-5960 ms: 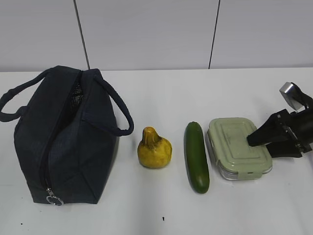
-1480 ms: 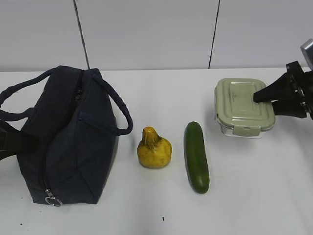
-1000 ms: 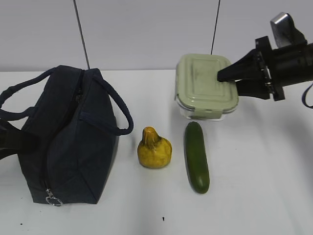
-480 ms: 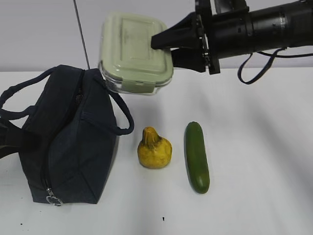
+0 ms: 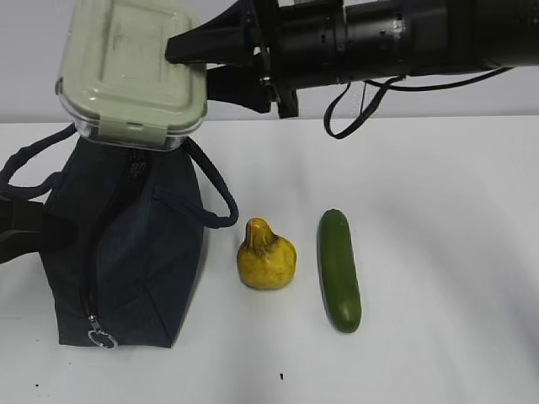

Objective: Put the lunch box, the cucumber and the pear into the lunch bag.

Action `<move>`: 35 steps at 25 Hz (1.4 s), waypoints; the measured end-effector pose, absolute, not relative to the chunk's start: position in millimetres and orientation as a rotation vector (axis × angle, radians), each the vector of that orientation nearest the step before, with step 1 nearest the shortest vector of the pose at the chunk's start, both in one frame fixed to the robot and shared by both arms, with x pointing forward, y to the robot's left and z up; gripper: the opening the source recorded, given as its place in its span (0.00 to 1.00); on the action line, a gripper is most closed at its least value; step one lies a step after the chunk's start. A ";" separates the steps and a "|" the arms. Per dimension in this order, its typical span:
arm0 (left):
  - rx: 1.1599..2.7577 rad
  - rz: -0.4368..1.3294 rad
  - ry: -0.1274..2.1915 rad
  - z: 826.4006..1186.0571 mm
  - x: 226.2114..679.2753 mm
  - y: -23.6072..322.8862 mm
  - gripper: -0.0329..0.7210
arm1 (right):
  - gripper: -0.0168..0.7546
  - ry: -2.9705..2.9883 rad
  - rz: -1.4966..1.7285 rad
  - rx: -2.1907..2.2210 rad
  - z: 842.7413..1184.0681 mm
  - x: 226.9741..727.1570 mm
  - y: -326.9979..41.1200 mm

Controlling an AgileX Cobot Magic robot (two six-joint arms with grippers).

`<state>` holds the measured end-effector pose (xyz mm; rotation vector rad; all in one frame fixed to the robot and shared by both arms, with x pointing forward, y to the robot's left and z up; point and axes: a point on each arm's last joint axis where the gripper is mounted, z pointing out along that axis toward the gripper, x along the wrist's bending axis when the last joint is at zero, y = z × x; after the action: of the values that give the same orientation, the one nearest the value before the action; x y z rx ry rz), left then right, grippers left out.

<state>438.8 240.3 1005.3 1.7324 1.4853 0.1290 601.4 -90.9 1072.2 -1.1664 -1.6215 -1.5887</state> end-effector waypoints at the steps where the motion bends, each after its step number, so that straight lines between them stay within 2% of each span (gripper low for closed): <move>1: 1.732 0.129 1.486 1005.3 438.9 240.3 0.02 | 0.50 -1.616 -1.590 -1.165 1069.2 603.6 -84.4; 6: 1.727 0.127 1.487 1005.5 438.9 240.1 0.02 | 0.50 -1.577 -1.564 -1.175 1049.7 613.4 -63.2; 13: 1.716 0.126 1.492 1005.8 439.3 240.1 0.02 | 0.50 -1.592 -1.474 -1.264 1007.8 626.3 -58.6; 29: 1.697 0.113 1.502 1005.6 440.1 239.5 0.02 | 0.50 -1.886 -1.208 -1.379 978.1 626.6 -77.8; 35: 1.698 0.109 1.501 1005.6 440.0 239.3 0.02 | 0.50 -1.911 -1.227 -1.491 974.5 631.9 -74.7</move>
<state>440.0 239.3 1005.6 1.6981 1.5007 0.1094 631.9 -74.7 974.5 -1.4915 -1.9114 -1.2265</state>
